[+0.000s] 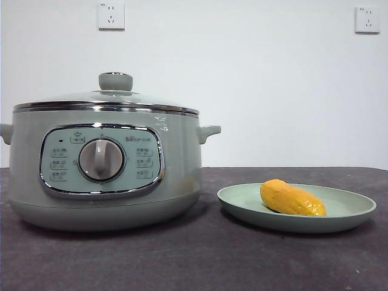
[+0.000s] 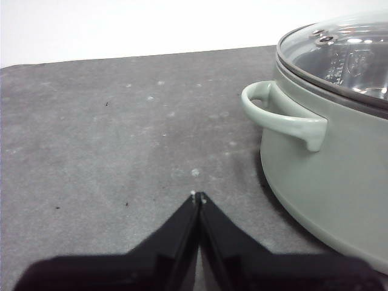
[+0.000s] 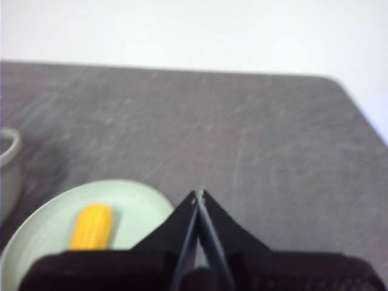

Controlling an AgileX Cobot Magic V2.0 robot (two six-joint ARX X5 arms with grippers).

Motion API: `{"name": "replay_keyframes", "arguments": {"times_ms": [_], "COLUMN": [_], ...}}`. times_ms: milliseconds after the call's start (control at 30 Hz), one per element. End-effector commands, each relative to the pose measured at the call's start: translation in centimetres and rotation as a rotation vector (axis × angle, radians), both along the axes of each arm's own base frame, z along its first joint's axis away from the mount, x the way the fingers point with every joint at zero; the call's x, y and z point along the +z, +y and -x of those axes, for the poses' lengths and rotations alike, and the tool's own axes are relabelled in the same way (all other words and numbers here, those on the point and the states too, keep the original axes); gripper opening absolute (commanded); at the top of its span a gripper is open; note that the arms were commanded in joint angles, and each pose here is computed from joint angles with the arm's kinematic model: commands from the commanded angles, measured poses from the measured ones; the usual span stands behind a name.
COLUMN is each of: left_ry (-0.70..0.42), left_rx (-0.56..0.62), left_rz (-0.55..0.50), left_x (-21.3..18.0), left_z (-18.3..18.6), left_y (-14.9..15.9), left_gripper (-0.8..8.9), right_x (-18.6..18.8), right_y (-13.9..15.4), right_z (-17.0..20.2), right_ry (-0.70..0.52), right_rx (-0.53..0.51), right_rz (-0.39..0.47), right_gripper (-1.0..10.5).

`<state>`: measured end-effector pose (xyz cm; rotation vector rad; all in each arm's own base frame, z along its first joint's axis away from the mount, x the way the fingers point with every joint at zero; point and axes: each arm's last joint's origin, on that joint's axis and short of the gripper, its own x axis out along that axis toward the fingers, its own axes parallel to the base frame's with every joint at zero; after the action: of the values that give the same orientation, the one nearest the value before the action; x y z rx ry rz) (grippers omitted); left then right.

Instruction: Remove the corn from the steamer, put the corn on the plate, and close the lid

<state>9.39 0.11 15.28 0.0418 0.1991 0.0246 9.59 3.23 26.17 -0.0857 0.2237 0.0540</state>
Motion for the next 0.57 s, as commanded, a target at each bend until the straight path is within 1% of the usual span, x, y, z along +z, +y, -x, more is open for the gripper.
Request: {"name": "replay_keyframes", "arguments": {"times_ms": [33, 200, 367, 567], "left_ry": [0.006, 0.005, 0.005, 0.006], "left_rx": [0.003, 0.003, 0.003, 0.003], "left_rz": [0.012, 0.012, 0.012, 0.012], "left_x": [-0.4, -0.4, -0.4, -0.4], "left_z": [-0.1, -0.1, -0.1, -0.1], "left_y": [0.0, 0.0, 0.0, 0.0], "left_gripper": [-0.01, -0.01, -0.01, -0.01], "right_x": [-1.2, -3.8, -6.6, -9.4], "right_y": [-0.5, -1.5, -2.0, -2.1], "right_z": [-0.1, 0.0, 0.0, 0.0], "right_ry": [-0.023, -0.075, -0.077, -0.049], "right_rx": [-0.001, 0.034, 0.045, 0.067], "right_rz": [0.032, -0.001, -0.017, -0.024], "right_gripper": [0.0, 0.0, 0.0, 0.0]}}
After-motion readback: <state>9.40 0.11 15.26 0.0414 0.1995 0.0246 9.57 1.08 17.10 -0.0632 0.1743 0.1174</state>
